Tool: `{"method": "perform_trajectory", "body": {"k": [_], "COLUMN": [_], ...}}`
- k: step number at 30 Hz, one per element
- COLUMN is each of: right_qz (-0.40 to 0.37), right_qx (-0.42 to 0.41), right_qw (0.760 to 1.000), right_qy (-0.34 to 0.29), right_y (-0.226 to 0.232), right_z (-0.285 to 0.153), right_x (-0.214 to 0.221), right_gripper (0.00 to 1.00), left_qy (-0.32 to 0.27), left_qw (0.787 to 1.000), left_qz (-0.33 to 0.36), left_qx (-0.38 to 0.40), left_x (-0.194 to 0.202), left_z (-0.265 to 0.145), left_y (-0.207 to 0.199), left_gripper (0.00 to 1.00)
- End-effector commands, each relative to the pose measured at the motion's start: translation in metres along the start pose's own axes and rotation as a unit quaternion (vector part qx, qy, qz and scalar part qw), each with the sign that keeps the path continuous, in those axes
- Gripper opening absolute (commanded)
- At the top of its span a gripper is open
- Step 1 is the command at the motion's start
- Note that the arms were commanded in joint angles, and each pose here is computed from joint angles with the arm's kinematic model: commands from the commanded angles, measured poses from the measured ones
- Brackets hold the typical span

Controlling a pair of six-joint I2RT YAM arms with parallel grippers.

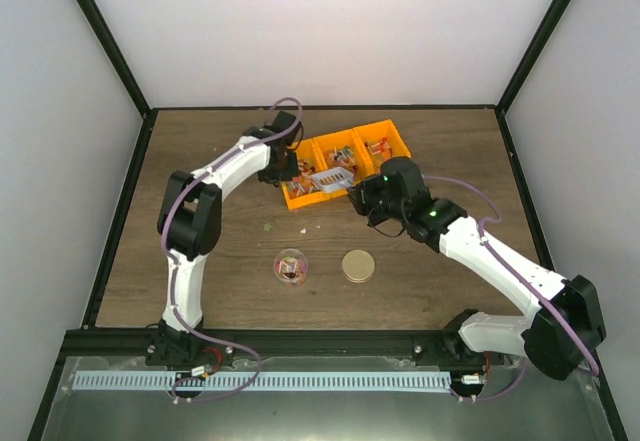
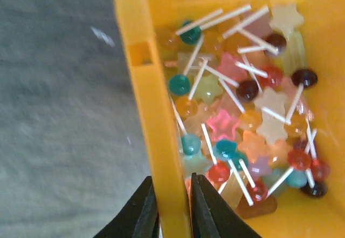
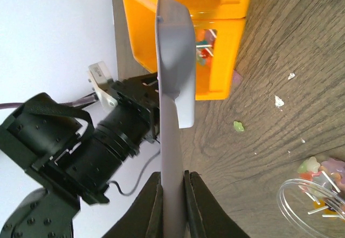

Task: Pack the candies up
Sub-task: Move the storage box to the center of the board, then scoop the fake candies from the storage box.

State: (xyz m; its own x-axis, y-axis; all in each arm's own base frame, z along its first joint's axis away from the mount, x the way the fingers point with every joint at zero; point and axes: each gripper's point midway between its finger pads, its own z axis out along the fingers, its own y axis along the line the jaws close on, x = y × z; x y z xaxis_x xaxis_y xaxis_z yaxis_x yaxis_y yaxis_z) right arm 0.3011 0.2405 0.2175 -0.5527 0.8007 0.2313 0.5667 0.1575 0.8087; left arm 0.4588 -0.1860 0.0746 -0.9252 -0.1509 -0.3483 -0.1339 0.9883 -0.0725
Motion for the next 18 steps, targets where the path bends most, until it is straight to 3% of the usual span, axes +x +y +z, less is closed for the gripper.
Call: {"method": "perform_trajectory", "body": {"k": [1,5,8,18], "right_qz": [-0.003,-0.006,-0.009,-0.047], "right_qx": [-0.011,-0.006,0.005,0.043], "right_qw": [1.0,1.0,1.0,0.998], "right_qy": [0.0,0.001,0.002,-0.001], "right_y": [0.008,0.005,0.003,0.006], "right_z": [-0.002,-0.004,-0.003,0.01], "right_x": [-0.001,0.0,0.001,0.017], "right_gripper": [0.01,0.01,0.01,0.01], "left_qy": [0.042,0.047,0.027,-0.012], "left_qw": [0.999,0.999,0.999,0.999], "left_qz": [0.014,0.007,0.003,-0.034], "left_qx": [0.014,0.026,0.017,0.014], "left_x": [0.048,0.059,0.049,0.005], "left_z": [-0.015,-0.022,-0.03,-0.035], "left_y": [-0.015,-0.016,-0.012,-0.001], "left_gripper": [0.2,0.34,0.38,0.39]}}
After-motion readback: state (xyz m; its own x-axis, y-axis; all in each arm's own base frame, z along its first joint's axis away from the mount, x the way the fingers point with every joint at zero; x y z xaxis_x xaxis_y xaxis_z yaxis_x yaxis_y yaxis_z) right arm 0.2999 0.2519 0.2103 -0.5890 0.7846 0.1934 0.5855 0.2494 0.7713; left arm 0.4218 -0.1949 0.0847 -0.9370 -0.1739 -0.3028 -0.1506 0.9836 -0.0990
